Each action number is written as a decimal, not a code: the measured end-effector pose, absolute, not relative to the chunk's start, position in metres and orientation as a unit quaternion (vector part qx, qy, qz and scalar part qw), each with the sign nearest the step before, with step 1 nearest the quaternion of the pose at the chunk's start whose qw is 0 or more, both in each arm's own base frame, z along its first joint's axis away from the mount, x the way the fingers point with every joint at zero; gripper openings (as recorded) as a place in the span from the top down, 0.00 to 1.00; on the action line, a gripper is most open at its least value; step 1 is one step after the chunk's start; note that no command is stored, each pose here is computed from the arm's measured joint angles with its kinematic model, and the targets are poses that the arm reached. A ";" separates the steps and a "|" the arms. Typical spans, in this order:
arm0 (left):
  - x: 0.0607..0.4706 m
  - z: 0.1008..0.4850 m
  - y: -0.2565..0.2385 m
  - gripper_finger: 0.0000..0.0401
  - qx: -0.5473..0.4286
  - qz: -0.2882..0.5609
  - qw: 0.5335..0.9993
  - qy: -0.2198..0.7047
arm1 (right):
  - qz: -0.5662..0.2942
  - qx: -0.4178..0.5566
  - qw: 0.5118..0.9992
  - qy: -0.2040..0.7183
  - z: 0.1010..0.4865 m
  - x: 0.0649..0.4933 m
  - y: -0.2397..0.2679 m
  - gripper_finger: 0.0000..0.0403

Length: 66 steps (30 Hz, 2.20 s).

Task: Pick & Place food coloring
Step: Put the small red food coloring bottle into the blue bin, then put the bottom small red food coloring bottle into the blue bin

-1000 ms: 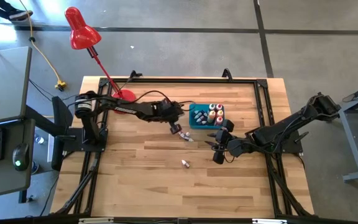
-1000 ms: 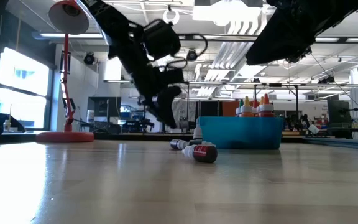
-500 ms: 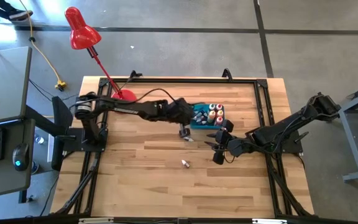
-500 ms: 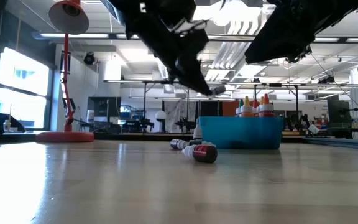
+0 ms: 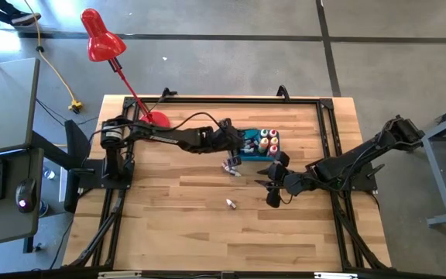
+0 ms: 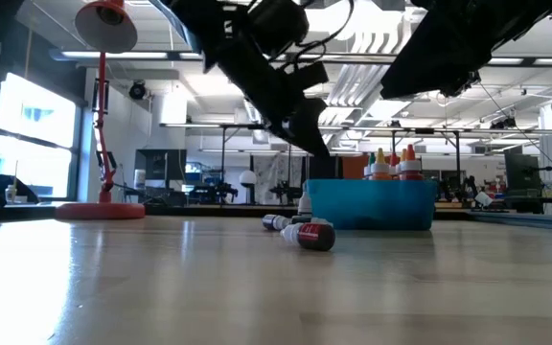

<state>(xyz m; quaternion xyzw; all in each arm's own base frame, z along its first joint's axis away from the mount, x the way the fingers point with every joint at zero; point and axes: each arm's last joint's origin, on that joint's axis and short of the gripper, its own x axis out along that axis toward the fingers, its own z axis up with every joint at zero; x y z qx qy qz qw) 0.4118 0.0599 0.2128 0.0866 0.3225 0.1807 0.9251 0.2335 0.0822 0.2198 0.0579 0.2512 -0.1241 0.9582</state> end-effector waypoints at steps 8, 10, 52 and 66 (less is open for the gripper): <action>0.379 0.294 0.030 0.57 0.123 0.193 0.875 0.426 | -0.119 0.036 0.961 0.246 0.221 0.234 0.082 0.65; 0.365 0.321 0.019 0.57 0.129 0.197 0.864 0.445 | -0.117 0.035 0.962 0.246 0.221 0.234 0.083 0.65; 0.256 0.216 -0.062 0.56 0.069 0.243 0.850 0.463 | -0.178 0.144 0.824 0.518 0.142 0.411 0.145 0.65; 0.256 0.216 -0.062 0.56 0.067 0.239 0.850 0.465 | -0.134 0.059 0.820 0.554 0.147 0.406 0.135 0.65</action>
